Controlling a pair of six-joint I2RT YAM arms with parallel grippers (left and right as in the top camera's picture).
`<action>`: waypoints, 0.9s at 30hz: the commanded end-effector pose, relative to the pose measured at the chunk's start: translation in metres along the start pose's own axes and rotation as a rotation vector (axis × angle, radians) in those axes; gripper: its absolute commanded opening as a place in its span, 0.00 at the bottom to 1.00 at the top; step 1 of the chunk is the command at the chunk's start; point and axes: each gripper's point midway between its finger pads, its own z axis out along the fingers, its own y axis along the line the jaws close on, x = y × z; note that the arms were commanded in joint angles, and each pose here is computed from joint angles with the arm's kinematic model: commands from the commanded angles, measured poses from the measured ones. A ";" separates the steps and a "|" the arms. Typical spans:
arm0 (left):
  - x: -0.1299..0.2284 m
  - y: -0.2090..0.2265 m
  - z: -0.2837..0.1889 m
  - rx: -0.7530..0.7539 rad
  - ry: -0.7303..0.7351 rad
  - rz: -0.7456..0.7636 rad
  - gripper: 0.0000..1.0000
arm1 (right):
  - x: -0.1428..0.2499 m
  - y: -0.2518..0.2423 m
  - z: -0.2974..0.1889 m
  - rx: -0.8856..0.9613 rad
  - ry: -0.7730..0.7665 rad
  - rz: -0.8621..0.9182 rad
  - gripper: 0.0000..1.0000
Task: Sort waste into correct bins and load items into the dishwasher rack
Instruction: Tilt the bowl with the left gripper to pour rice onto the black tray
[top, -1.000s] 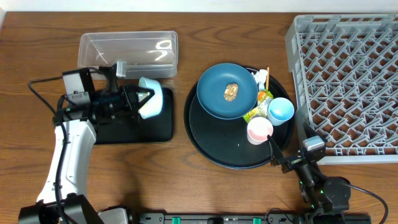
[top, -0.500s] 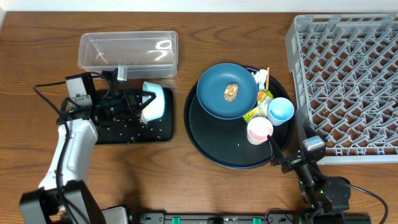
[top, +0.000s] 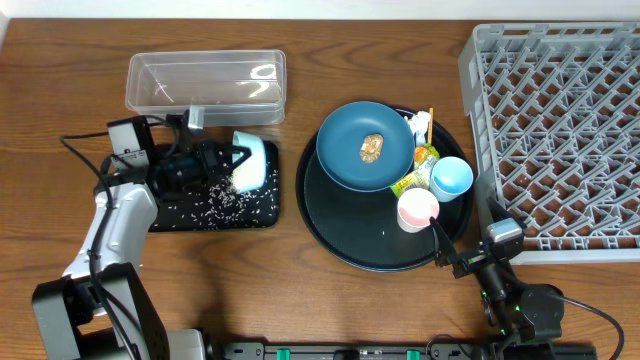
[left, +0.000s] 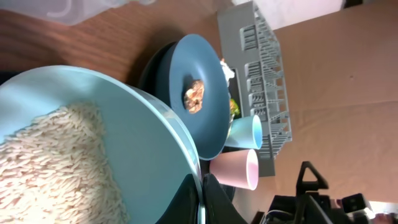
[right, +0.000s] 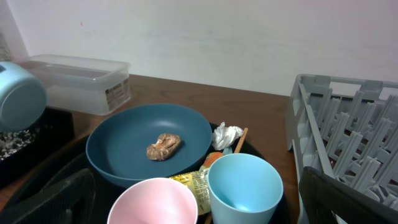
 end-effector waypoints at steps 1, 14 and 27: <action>-0.003 -0.010 -0.008 0.072 -0.007 -0.068 0.06 | 0.002 -0.004 0.000 0.016 0.005 -0.009 0.99; -0.011 0.006 -0.031 0.057 -0.062 -0.216 0.06 | 0.002 -0.004 0.000 0.016 0.005 -0.009 0.99; -0.010 0.002 -0.033 0.087 -0.055 -0.235 0.06 | 0.002 -0.004 0.000 0.016 0.005 -0.009 0.99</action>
